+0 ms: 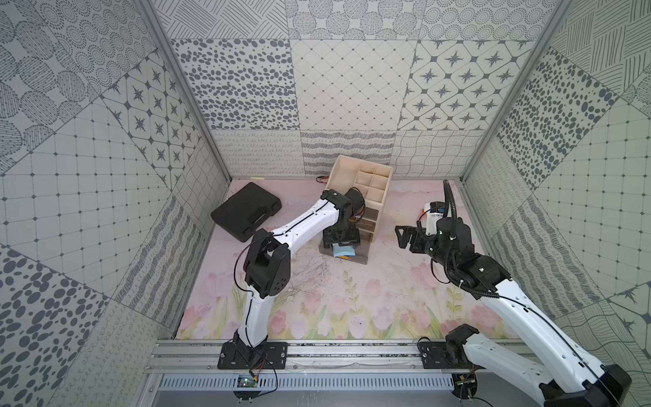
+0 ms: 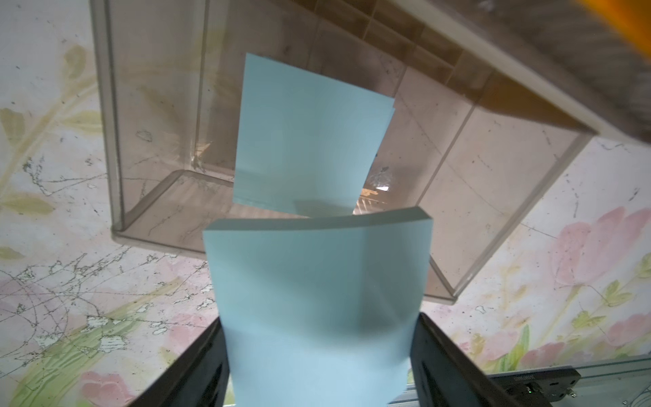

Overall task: Please put the sticky notes in the drawer by color
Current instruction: Place the sticky notes in the drawer.

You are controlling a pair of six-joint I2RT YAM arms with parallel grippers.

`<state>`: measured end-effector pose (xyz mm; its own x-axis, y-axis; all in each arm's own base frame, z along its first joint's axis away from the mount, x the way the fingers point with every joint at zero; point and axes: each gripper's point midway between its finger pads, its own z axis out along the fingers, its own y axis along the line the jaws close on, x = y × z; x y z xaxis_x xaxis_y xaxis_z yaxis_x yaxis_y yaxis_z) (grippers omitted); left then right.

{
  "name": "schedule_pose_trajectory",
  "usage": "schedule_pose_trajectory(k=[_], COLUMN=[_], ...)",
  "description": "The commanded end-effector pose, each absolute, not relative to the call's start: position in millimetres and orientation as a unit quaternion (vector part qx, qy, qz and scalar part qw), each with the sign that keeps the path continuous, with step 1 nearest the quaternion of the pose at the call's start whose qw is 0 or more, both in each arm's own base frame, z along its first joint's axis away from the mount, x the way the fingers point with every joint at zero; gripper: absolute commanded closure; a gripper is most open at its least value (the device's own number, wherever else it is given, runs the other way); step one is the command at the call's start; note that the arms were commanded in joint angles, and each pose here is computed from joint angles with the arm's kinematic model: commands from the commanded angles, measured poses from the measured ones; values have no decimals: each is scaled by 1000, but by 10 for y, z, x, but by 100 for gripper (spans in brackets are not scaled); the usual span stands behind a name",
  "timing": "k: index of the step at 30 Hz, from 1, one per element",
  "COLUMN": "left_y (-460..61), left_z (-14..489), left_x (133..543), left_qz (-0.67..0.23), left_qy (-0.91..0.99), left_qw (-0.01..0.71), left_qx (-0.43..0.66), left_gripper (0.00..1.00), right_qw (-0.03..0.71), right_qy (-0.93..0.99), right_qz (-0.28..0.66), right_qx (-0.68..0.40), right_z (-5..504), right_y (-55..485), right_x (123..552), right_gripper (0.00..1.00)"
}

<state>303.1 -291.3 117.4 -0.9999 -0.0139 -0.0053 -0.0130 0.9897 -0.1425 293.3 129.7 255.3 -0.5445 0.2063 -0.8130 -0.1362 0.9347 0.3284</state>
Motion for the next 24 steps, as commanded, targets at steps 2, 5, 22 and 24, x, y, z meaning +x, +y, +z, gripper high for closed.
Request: schedule_pose_trajectory(k=[2, 5, 22, 24], left_y=[-2863, -2848, -2879, -2870], left_z=[1165, 1168, 1147, 1159], left_x=[3003, 3047, 3474, 3476], left_qz=[-67, -60, -65, -69], left_qy=[998, 998, 995, 993], left_qw=[-13, -4, 55, 66], left_qx=[6, 0, -55, -63], left_gripper=[20, 20, 21, 13], right_qw=[491, 491, 483, 480], right_qy=[850, 849, 851, 852], right_qz=[190, 193, 204, 207], right_qx=[23, 27, 33, 35], right_z=[2586, 2565, 2495, 2482], right_y=[1306, 1297, 1290, 1295], right_x=[2959, 2954, 2908, 2899], right_gripper=[1, 1, 1, 1])
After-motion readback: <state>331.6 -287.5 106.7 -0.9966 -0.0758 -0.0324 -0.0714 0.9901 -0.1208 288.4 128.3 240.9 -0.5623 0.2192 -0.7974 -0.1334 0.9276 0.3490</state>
